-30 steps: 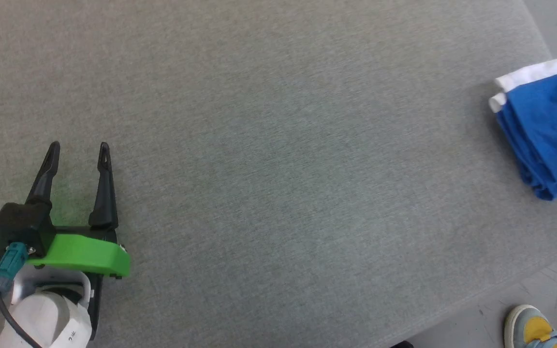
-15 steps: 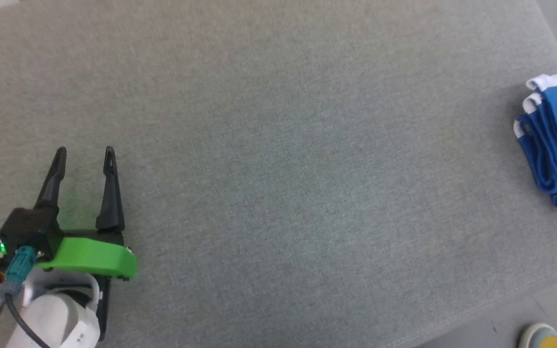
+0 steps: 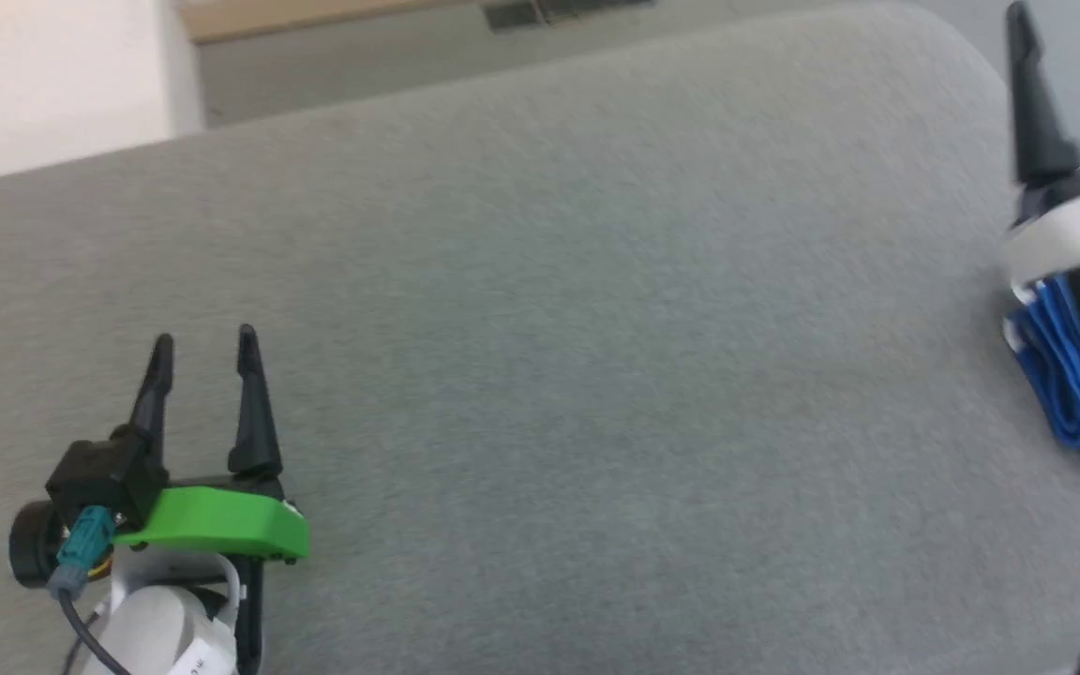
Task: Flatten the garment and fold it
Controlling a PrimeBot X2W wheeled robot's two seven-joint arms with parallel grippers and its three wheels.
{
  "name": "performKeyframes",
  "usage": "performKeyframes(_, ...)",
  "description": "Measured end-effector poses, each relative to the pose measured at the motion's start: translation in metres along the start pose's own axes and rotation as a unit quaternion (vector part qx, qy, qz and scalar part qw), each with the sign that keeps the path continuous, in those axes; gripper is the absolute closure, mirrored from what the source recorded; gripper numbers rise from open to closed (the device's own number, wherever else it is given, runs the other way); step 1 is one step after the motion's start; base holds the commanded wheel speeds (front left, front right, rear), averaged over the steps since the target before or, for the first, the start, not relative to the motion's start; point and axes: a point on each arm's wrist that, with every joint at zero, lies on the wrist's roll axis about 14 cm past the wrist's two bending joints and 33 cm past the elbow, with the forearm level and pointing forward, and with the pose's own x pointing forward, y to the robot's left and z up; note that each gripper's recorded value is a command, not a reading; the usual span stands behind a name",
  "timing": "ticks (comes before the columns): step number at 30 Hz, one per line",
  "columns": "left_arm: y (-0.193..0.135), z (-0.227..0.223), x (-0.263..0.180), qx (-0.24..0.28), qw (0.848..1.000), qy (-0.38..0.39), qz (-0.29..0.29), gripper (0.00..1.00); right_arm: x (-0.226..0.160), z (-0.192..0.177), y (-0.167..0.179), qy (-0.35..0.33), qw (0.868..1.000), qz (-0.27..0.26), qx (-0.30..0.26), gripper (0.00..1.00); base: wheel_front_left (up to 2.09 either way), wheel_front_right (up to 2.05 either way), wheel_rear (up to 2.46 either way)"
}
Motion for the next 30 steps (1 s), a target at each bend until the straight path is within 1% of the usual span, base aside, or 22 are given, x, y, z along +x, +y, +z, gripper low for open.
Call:
performKeyframes(1,0.004,0.005,-0.004,-0.001,1.0,-0.006,0.009,0.0,-0.003,0.005,0.014,-0.015,1.0,0.009,0.011,0.0,0.0,0.0,0.0)
performKeyframes(3,0.012,0.014,-0.012,-0.005,0.999,-0.019,0.028,0.0,-0.01,0.008,0.041,-0.031,0.998,0.021,0.051,0.0,0.0,0.0,0.0)
performKeyframes(6,0.025,0.024,-0.024,-0.003,0.998,-0.031,0.053,0.0,-0.02,0.015,0.07,-0.056,0.993,0.027,0.098,0.0,0.0,0.0,0.0)
performKeyframes(10,0.04,0.034,-0.04,-0.002,0.996,-0.043,0.08,0.0,-0.032,0.014,0.094,-0.067,0.988,0.035,0.134,0.0,0.0,0.0,0.0)
performKeyframes(13,0.051,0.041,-0.051,-0.003,0.994,-0.05,0.101,0.0,-0.041,0.011,0.109,-0.066,0.986,0.047,0.146,0.0,0.0,0.0,0.0)
performKeyframes(15,0.057,0.045,-0.058,-0.005,0.992,-0.056,0.113,0.0,-0.048,0.006,0.114,-0.058,0.985,0.05,0.153,0.0,0.0,0.0,0.0)
performKeyframes(20,0.067,0.058,-0.072,-0.012,0.988,-0.074,0.133,0.0,-0.066,-0.009,0.118,-0.038,0.979,0.046,0.193,0.0,0.0,0.0,0.0)
performKeyframes(28,0.066,0.06,-0.085,-0.007,0.99,-0.078,0.118,0.0,-0.087,-0.023,0.13,-0.012,0.977,0.058,0.203,0.0,0.0,0.0,0.0)
performKeyframes(29,0.069,0.056,-0.09,0.006,0.991,-0.071,0.111,0.0,-0.099,-0.035,0.132,0.008,0.977,0.06,0.202,0.0,0.0,0.0,0.0)
performKeyframes(30,0.071,0.055,-0.092,0.007,0.991,-0.069,0.115,0.0,-0.1,-0.037,0.132,0.011,0.978,0.059,0.202,0.0,0.0,0.0,0.0)
